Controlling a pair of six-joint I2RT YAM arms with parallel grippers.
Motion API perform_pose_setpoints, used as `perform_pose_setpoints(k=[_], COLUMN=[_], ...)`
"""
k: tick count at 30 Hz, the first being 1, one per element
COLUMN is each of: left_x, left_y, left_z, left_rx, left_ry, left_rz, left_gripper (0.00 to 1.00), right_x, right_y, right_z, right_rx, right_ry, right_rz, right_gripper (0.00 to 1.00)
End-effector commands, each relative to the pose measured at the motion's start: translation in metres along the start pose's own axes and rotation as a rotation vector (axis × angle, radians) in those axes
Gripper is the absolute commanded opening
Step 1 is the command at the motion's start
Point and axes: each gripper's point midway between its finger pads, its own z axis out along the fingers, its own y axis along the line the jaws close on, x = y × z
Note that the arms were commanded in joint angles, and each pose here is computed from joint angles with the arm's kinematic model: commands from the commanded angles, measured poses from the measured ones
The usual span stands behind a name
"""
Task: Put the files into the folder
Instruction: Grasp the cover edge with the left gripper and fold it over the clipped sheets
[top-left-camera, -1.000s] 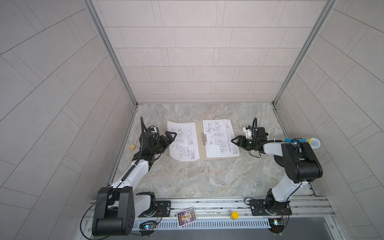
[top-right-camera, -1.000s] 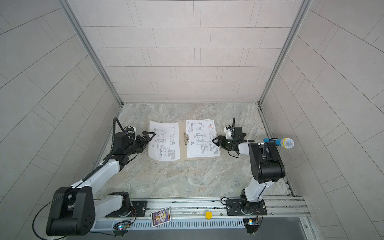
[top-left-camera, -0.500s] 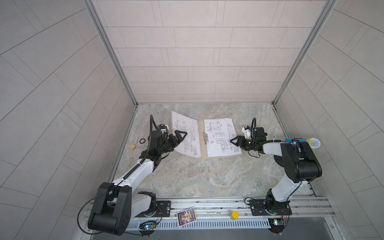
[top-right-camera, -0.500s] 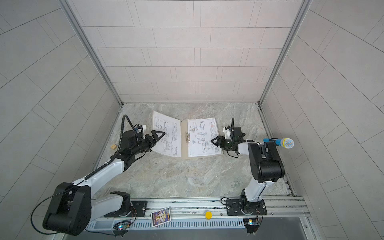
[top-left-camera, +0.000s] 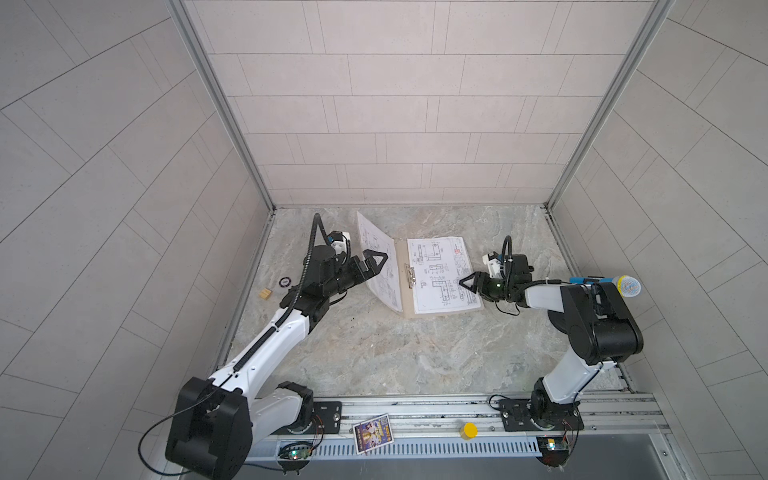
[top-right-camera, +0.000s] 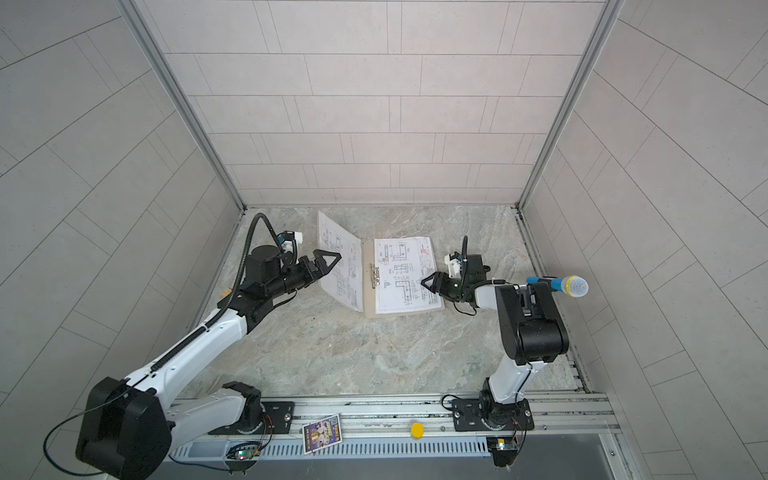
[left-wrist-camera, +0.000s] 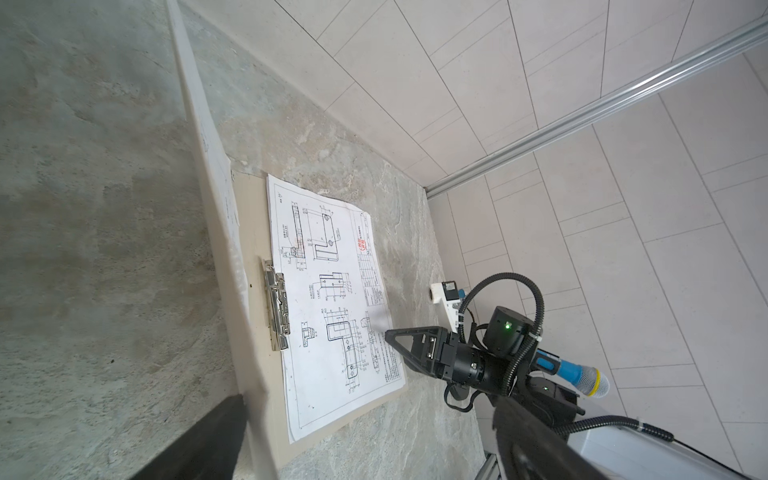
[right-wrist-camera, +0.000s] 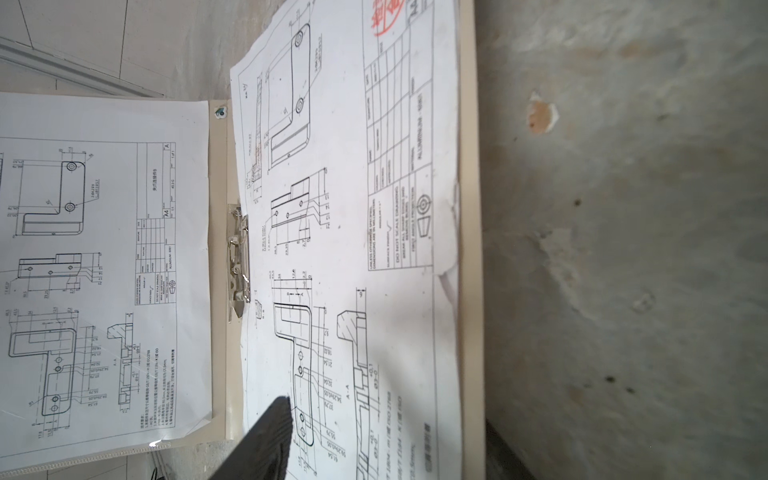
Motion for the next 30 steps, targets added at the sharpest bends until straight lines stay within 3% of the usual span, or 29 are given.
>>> perform_pose_setpoints(k=[1,13,30], left_x=[0.004,0.019,0.102], left_y=[-0.013,-0.060,-0.115], left_z=[0.007,0.031,0.112], left_rx=[-0.001,0.016,0.082], left_ry=[0.030,0.083,0.325], left_rz=[0.063,0.227,0.398], left_gripper=[1.00,1.00,1.00], right_x=[0.056,0.049,0.051], right_y=[-0.036,-0.025,-0.023], right_z=[0.005,0.000,-0.003], right_rx=[0.123,0.104,0.139], right_ry=[0.161,0.147,0.157], right_rz=[0.128,0.110,0.083], right_gripper=[0.62,0.62,0.62])
